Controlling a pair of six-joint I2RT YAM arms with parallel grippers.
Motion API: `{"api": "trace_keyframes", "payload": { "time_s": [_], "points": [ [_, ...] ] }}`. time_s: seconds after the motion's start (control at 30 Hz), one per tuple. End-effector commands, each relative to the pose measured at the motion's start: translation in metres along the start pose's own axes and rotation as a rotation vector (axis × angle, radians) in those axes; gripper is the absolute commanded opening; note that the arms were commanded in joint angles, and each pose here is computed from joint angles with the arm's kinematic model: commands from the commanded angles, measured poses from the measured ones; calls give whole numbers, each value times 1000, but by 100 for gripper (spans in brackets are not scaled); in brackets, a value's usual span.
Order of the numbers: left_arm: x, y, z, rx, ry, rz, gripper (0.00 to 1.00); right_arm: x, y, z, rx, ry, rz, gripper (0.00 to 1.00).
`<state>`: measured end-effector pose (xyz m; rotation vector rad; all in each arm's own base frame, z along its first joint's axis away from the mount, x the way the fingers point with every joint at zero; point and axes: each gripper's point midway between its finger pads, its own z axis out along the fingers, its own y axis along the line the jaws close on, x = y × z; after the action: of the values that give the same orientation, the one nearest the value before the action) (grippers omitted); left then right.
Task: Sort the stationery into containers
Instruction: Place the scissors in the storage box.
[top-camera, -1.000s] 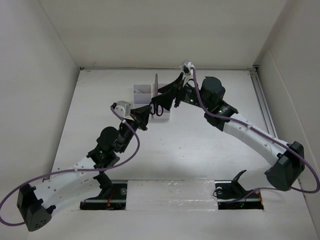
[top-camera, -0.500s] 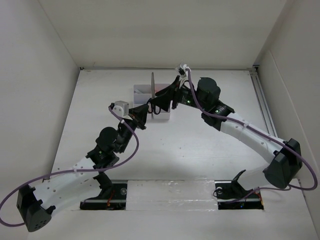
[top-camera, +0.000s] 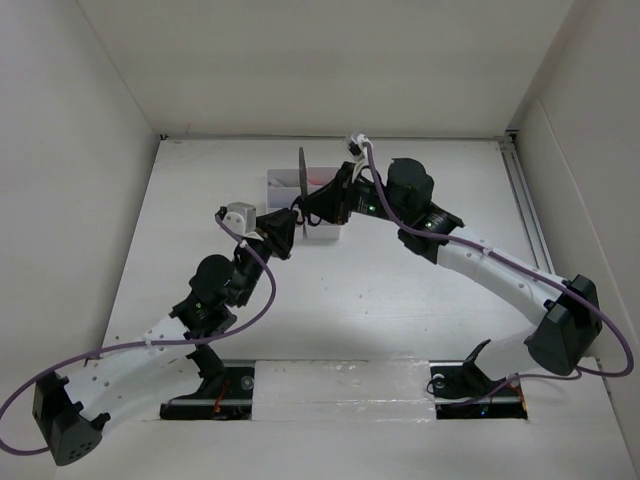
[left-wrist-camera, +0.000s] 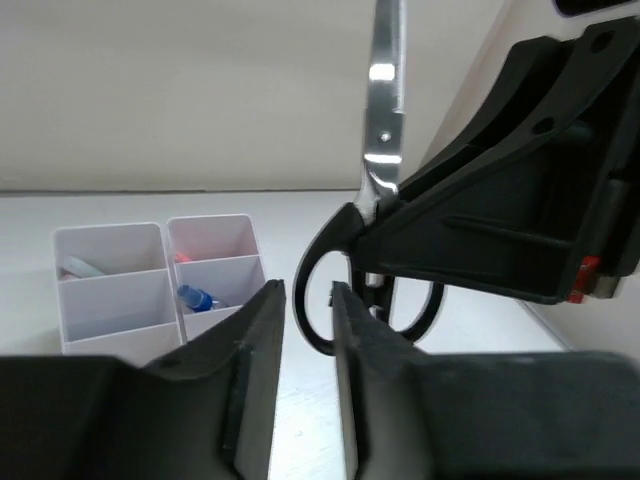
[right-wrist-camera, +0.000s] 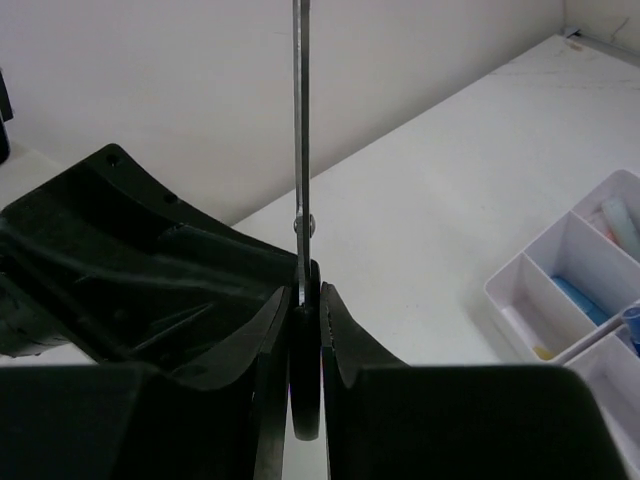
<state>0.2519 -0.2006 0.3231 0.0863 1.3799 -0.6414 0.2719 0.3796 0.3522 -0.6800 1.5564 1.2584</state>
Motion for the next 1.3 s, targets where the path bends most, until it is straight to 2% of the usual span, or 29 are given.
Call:
{"api": "trace_keyframes", "payload": {
  "time_s": [0.0, 0.03, 0.1, 0.13, 0.27, 0.33, 0.4, 0.43, 0.47, 0.5, 0.6, 0.63, 0.7, 0.73, 0.8, 0.97, 1.1, 1.27],
  "points": [
    [-30, -16, -1, 61, -76, -50, 27, -22, 6, 0, 8, -62, -84, 0],
    [-28, -17, -1, 68, -65, -59, 49, -23, 4, -2, 19, -74, -120, 0],
    [-38, -18, -6, 72, -81, -75, 76, -25, -2, -5, 23, -102, -177, 0],
    [-37, -18, -7, 71, -73, -86, 100, -27, -3, -7, 28, -118, -197, 0],
    [-47, -15, -13, 35, -49, -165, 100, -30, -26, -13, 47, -158, -275, 0],
    [-39, -3, -21, -44, 16, -223, 100, -19, -28, -16, -34, -145, -311, 0],
    [-44, 5, -27, -109, 47, -271, 100, -6, -38, -14, -79, -132, -420, 0],
    [-28, 13, -34, -165, 125, -280, 100, -2, -40, -16, -113, -130, -459, 0],
    [-25, 16, -38, -189, 151, -286, 100, 3, -46, -15, -118, -115, -469, 0],
    [-22, 17, -46, -197, 202, -286, 100, 12, -59, -12, -144, -76, -478, 0],
    [-33, 10, -61, -159, 238, -312, 100, 16, -76, -5, -206, -37, -483, 0],
    [-33, 13, -72, -161, 268, -300, 100, 30, -90, 1, -216, -5, -465, 0],
    [-39, 17, -82, -166, 290, -262, 100, 30, -100, 6, -221, 3, -475, 0],
    [-56, 17, -88, -156, 274, -256, 100, 36, -107, 10, -219, 12, -487, 0],
    [-56, 24, -101, -165, 311, -195, 100, 35, -114, 17, -215, 30, -494, 0],
    [-63, 21, -121, -60, 296, -119, 100, 54, -151, 30, -164, 121, -504, 0],
    [-73, 29, -132, -64, 227, -147, 100, 65, -168, 34, -130, 178, -506, 0],
    [-74, 35, -132, -92, 216, -141, 100, 82, -189, 33, -90, 228, -474, 0]
  ]
}}
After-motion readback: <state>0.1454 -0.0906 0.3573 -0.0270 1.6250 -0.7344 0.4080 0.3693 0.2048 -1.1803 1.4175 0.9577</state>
